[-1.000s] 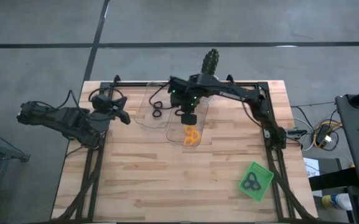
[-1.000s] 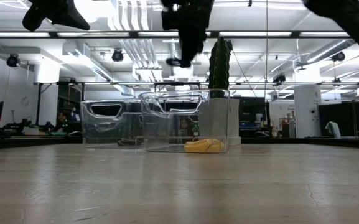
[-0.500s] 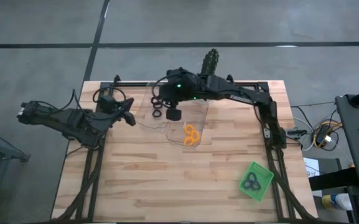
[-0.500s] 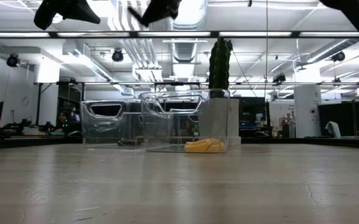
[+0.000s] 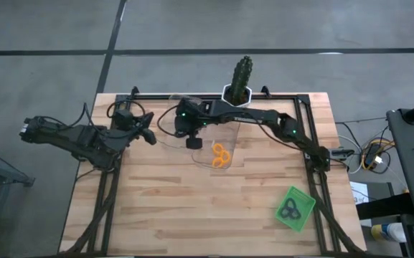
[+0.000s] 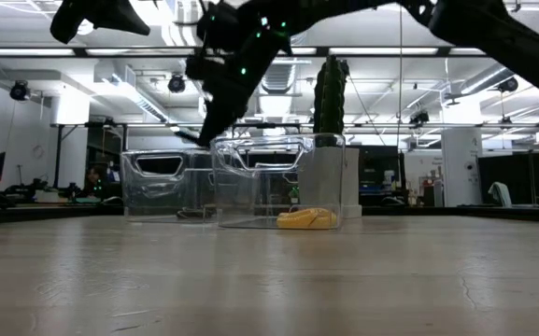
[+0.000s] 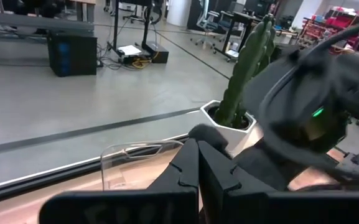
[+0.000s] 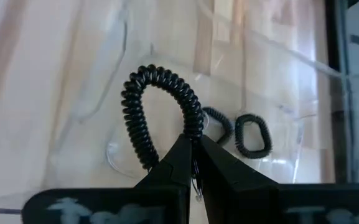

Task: Sort items
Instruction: Put the black keychain into the left transparent bin, then return to Home Position

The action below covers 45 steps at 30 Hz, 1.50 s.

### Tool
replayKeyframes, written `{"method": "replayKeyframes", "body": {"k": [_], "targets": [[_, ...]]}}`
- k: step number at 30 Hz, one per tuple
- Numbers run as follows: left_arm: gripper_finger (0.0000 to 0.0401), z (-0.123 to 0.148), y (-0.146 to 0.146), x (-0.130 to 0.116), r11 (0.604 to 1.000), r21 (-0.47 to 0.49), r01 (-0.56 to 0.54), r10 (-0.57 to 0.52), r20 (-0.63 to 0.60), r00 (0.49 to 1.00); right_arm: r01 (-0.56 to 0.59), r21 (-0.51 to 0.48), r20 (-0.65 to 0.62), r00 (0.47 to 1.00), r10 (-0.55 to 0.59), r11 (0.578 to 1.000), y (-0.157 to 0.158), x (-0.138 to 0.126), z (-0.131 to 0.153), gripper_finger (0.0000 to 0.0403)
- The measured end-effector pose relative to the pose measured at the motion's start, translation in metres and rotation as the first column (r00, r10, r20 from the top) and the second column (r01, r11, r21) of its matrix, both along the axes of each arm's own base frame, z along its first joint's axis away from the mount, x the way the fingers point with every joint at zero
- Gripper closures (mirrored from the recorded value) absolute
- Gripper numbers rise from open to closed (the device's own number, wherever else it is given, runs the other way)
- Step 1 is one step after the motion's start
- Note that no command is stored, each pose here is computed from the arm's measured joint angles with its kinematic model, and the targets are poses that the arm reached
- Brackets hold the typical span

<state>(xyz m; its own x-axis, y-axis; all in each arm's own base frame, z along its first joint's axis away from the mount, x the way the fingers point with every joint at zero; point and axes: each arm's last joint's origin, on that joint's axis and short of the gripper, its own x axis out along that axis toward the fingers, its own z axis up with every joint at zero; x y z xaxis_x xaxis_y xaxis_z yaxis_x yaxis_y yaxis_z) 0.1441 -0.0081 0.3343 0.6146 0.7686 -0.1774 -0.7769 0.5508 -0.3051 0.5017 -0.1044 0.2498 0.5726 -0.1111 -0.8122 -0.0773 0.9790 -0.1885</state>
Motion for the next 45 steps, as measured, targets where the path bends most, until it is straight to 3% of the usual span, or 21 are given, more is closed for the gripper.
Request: {"method": "replayKeyframes", "body": {"k": [9, 24, 38, 41, 45], "targets": [[0.0401, 0.0, 0.0, 0.0, 0.999, 0.029, -0.013, 0.014, -0.025, 1.0, -0.013, -0.006, -0.061, 0.998, 0.013, 1.0, -0.01, 0.007, -0.031, 0.039], [0.0401, 0.0, 0.0, -0.001, 0.999, 0.043, -0.014, 0.016, -0.04, 0.999, -0.054, -0.035, -0.064, 0.997, 0.052, 0.998, -0.012, 0.007, -0.032, 0.0387], [0.0401, 0.0, 0.0, -0.001, 0.999, 0.042, -0.013, 0.015, -0.04, 0.999, -0.04, -0.041, -0.063, 0.997, 0.037, 0.998, -0.013, 0.007, -0.032, 0.0291], [0.0401, 0.0, 0.0, -0.001, 0.999, 0.043, -0.013, 0.014, -0.041, 0.999, -0.001, -0.074, -0.066, 0.998, -0.004, 0.997, -0.013, 0.003, -0.021, 0.0284], [0.0401, 0.0, 0.0, -0.001, 0.998, 0.056, -0.008, 0.011, -0.058, 0.998, 0.044, -0.135, -0.098, 0.993, -0.058, 0.99, -0.01, -0.02, 0.018, 0.0286]]}}
